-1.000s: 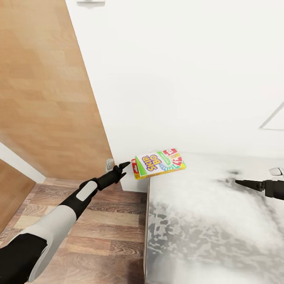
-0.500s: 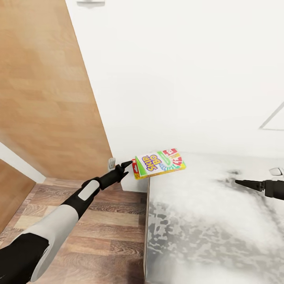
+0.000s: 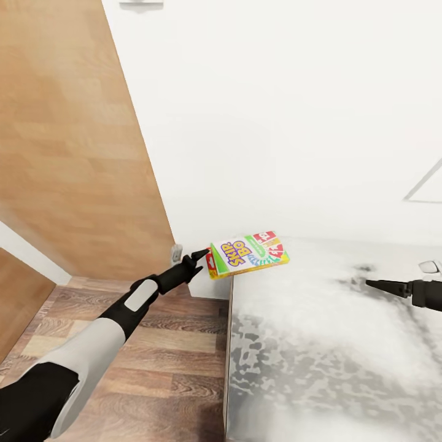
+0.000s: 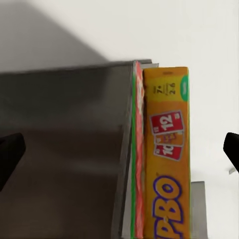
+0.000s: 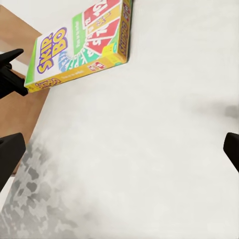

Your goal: Put all the toys in the child's room - the three board games (two on the bed and one on the table), the two jigsaw puzzles on the table, and the tennis ball on the table - inside the toy box on the table in the child's room.

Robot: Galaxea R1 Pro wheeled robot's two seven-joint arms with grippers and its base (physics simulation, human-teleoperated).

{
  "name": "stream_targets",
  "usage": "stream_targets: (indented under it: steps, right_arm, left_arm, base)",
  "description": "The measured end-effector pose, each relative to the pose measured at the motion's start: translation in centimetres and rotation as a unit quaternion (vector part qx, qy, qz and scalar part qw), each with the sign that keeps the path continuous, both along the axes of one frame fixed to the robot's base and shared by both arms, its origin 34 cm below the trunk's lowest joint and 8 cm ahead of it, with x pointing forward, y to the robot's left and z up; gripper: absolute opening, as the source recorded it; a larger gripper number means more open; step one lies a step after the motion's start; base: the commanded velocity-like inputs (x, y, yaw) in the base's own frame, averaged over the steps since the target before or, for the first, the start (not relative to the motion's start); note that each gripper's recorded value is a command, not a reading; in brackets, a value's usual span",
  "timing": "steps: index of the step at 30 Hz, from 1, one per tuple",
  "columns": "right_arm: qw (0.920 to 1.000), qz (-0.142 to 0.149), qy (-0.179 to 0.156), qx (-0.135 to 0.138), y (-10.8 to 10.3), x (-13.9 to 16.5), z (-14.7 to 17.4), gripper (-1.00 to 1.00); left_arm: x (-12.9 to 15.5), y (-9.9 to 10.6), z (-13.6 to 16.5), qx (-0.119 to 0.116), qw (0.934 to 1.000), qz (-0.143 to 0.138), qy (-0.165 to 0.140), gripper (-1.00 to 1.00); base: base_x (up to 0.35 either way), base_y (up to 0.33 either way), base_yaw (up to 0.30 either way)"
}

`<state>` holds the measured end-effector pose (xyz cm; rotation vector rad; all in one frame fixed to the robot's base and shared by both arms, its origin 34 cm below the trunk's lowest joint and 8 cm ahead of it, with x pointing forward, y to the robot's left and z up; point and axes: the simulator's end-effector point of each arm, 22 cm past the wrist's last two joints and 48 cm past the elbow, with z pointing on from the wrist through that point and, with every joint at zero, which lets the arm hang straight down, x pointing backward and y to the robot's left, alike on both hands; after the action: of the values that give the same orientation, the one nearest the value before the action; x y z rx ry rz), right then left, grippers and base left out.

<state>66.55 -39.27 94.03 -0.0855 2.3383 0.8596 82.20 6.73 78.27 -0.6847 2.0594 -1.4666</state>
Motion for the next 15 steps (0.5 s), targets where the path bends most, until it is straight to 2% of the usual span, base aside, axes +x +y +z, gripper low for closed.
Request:
stream_targets:
  steps: [8, 15]
  right_arm:
    - [1.0000, 0.001, -0.001, 0.000, 0.05, 0.00, 0.03, 1.00]
    - [1.0000, 0.001, 0.001, -0.001, 0.04, -0.10, -0.03, 1.00]
  left_arm:
    - [0.43, -0.51, 0.67, -0.004, 1.0000, -0.003, -0.005, 1.00]
    - [0.64, -0.70, 0.97, -0.004, 1.0000, -0.004, -0.007, 1.00]
  base:
    - [0.000, 0.000, -0.016]
    - [0.000, 0.000, -0.153]
